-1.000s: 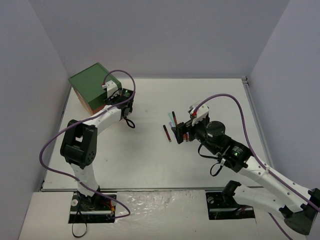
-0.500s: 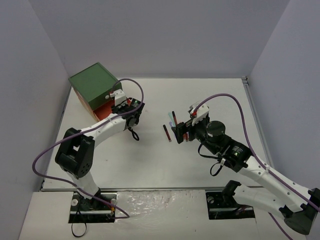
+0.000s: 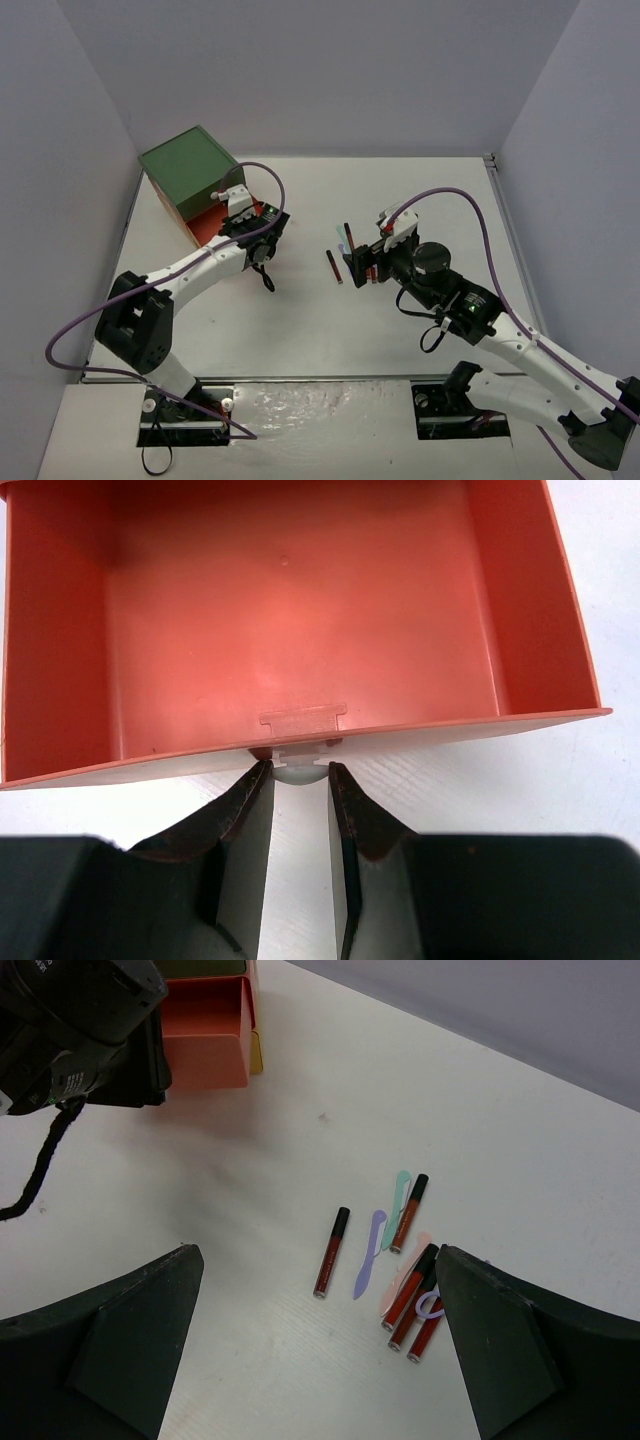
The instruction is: Organize the makeup
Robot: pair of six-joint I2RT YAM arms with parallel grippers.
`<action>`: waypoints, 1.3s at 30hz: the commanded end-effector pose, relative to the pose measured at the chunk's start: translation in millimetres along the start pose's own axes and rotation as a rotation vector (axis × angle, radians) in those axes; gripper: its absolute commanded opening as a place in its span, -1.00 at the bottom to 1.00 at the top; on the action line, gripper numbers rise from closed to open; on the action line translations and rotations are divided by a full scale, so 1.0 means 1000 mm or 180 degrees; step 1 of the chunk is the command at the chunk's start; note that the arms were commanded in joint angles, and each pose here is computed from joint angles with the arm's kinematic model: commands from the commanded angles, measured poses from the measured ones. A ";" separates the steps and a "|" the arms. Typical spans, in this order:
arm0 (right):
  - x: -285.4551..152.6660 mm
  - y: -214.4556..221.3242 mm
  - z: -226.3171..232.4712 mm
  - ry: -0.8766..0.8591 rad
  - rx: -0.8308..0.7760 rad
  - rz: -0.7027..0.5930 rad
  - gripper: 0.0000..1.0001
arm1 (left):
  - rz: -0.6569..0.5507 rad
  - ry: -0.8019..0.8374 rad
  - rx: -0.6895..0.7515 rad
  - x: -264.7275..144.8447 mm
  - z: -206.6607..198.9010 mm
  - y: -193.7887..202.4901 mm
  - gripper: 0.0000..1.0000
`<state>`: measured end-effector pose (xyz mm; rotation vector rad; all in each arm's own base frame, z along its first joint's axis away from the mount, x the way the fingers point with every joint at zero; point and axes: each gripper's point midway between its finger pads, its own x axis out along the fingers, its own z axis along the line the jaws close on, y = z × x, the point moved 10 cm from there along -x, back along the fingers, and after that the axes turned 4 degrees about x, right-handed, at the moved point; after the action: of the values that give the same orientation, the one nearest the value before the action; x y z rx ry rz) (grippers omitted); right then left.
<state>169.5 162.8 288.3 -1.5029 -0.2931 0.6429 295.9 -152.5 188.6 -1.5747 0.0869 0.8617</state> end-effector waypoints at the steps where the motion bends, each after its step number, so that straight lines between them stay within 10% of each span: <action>1: 0.001 -0.019 0.000 0.0042 0.0068 -0.0325 1.00 | -0.0093 0.0254 -0.0195 -0.023 -0.006 -0.018 -0.77; 13: 0.004 -0.016 0.001 0.0056 0.0111 -0.0239 1.00 | -0.0068 0.0474 -0.0213 -0.043 -0.003 -0.025 -0.05; 25: 0.011 -0.007 -0.007 0.0448 0.0262 0.0058 0.99 | 0.0357 0.1787 0.0239 -0.094 -0.031 -0.062 0.69; 33: 0.009 0.010 -0.020 0.0686 0.0454 0.0221 0.97 | 0.0952 0.2246 0.0480 -0.088 -0.075 -0.034 0.69; 39: 0.002 0.012 -0.026 0.0724 0.0537 0.0165 0.96 | 0.1215 0.2135 0.0675 -0.069 -0.122 -0.004 0.32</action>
<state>183.2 147.5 262.3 -1.4697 0.0041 0.5992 298.4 -259.5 224.8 -1.6035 0.8855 0.5795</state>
